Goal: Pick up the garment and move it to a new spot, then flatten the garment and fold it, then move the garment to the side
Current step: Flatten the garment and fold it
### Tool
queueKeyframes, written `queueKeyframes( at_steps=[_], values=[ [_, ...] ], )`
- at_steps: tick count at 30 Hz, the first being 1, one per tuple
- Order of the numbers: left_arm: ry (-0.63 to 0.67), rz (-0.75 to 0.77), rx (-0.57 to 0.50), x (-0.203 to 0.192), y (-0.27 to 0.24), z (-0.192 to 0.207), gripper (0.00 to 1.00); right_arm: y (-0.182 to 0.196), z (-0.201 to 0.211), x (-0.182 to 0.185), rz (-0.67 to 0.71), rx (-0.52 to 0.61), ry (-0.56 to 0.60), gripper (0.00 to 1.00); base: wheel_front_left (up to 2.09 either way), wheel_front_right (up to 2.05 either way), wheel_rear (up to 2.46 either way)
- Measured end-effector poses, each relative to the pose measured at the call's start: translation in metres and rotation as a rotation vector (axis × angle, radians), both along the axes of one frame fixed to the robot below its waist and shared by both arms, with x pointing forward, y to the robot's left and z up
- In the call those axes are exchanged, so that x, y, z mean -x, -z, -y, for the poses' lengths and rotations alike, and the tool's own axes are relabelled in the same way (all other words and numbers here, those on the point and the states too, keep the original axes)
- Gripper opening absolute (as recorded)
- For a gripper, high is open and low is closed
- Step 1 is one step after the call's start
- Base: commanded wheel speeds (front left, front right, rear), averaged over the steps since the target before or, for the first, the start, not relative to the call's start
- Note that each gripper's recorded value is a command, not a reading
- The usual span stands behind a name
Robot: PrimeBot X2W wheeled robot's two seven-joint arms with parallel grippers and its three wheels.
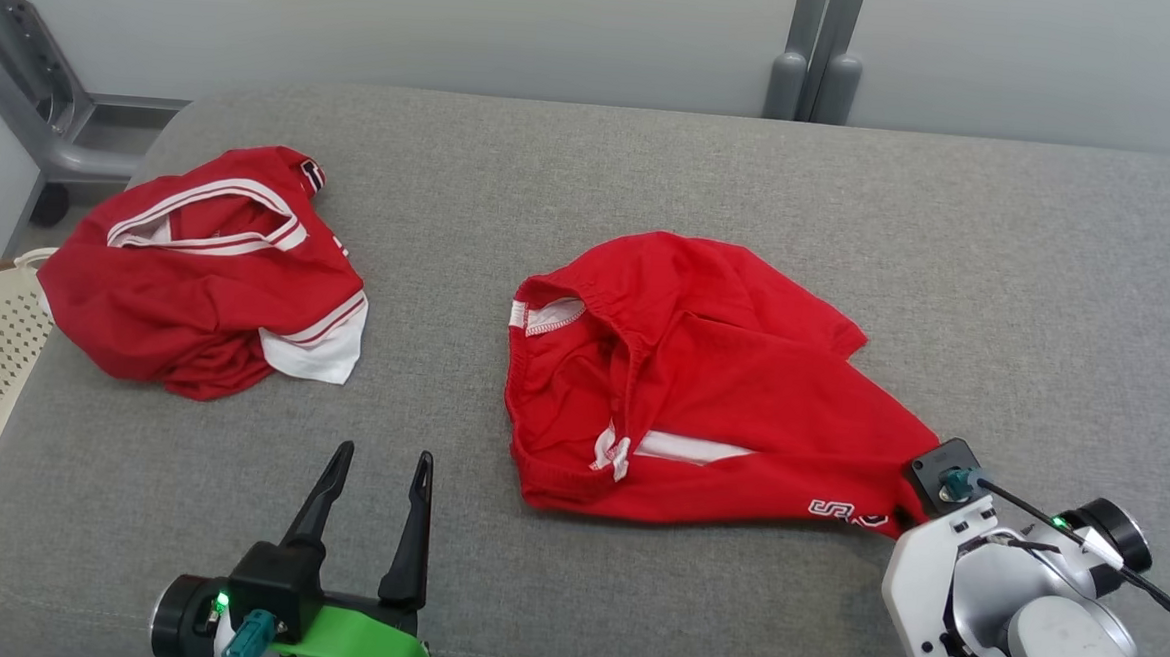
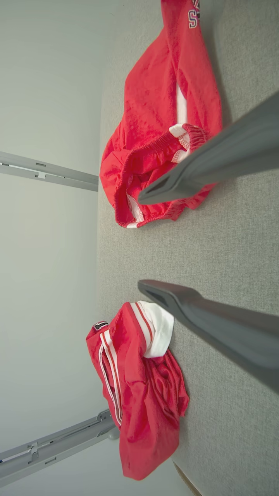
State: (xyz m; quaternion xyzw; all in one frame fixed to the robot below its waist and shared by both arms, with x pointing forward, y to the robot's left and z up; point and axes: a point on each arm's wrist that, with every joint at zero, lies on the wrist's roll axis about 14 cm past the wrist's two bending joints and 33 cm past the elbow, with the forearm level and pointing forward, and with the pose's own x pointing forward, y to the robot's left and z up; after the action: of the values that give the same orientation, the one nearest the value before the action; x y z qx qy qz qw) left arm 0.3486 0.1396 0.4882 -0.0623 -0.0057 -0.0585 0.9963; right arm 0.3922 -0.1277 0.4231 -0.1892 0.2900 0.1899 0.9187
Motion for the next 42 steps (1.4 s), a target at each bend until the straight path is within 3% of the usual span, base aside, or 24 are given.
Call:
queueKeyframes(
  at_steps=[1, 2, 11, 21, 25, 33, 42],
  values=[
    [0.001, 0.000, 0.001, 0.000, 0.000, 0.000, 1.00, 0.001, 0.002, 0.002, -0.002, 0.005, 0.004, 0.97, 0.00, 0.00, 0.00],
    [0.002, 0.000, 0.000, 0.000, 0.000, 0.001, 1.00, 0.002, 0.004, 0.004, -0.004, 0.006, 0.010, 1.00, 0.00, 0.00, 0.00],
    [0.033, 0.003, -0.004, 0.006, -0.004, 0.003, 1.00, 0.007, 0.019, 0.021, 0.011, -0.085, 0.102, 1.00, 0.00, 0.00, 0.00],
    [-0.029, 0.040, 0.034, 0.015, -0.017, -0.011, 1.00, -0.040, 0.044, 0.029, 0.265, -0.305, 0.290, 1.00, 0.00, 0.00, 0.00],
    [-0.049, 0.037, 0.031, 0.015, -0.019, -0.015, 1.00, -0.068, 0.041, 0.028, 0.403, -0.397, 0.303, 1.00, 0.00, 0.00, 0.00],
    [-0.089, 0.002, 0.027, 0.017, -0.014, -0.024, 1.00, -0.090, 0.038, 0.035, 0.542, -0.479, 0.302, 1.00, 0.00, 0.00, 0.00],
    [-0.077, -0.028, -0.004, 0.019, -0.008, -0.030, 1.00, -0.096, 0.052, 0.040, 0.608, -0.570, 0.363, 1.00, 0.00, 0.00, 0.00]
  ],
)
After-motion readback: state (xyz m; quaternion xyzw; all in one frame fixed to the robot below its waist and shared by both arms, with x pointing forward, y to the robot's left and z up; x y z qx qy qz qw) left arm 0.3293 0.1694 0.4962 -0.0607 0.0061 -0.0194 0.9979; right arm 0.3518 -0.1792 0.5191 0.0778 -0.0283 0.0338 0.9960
